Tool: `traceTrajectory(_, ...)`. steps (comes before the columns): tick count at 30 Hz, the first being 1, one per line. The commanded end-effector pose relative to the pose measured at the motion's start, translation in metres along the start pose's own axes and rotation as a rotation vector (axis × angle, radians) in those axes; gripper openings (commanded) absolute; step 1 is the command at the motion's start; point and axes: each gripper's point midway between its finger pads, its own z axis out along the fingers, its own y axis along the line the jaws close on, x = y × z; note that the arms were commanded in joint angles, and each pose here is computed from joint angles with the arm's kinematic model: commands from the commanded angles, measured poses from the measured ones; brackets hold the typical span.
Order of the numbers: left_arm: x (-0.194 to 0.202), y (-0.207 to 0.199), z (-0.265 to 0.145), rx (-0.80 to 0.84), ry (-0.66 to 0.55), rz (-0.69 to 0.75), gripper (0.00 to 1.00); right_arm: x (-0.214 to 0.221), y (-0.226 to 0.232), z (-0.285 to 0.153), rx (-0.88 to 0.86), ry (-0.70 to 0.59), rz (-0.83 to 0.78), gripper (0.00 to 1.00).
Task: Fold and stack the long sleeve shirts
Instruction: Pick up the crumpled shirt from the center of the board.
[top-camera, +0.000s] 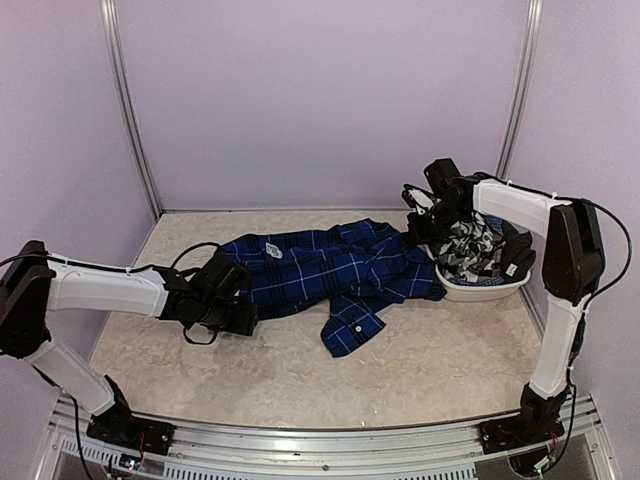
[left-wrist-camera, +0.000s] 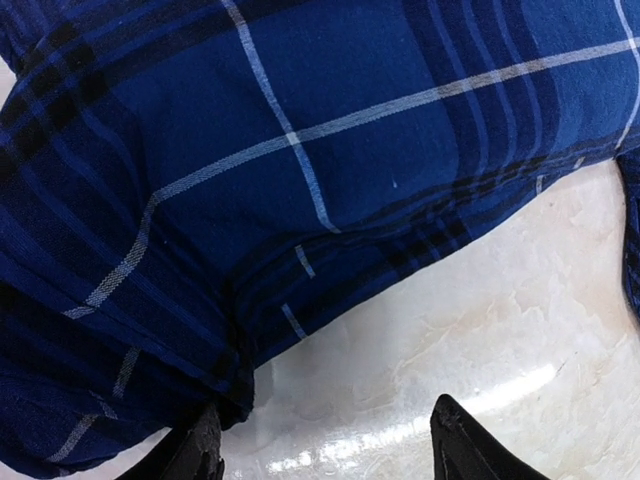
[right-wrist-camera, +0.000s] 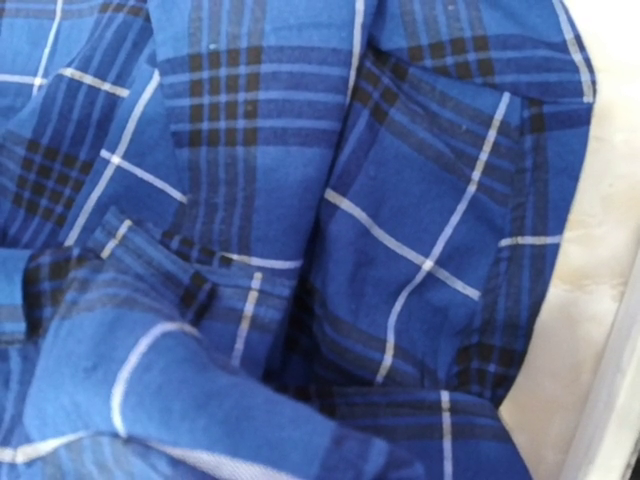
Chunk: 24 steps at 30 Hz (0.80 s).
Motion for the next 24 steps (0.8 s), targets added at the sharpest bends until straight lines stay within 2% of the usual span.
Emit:
traceTrajectory(1, 0.01, 0.012, 0.004, -0.03, 0.019, -0.037, 0.65, -0.008, 0.0, -0.016, -0.001, -0.037, -0.012, 0.0)
traceTrajectory(8, 0.007, 0.001, -0.016, 0.096, -0.04, -0.075, 0.61, -0.005, -0.001, -0.011, -0.007, -0.027, -0.008, 0.0)
traceTrajectory(13, 0.0, 0.011, -0.033, 0.117, -0.106, -0.135, 0.6, -0.006, 0.001, -0.009, -0.018, -0.028, -0.006, 0.0)
traceTrajectory(24, -0.008, 0.035, -0.017, 0.107, -0.112, -0.2, 0.56, -0.009, 0.003, -0.013, -0.023, -0.035, -0.011, 0.0)
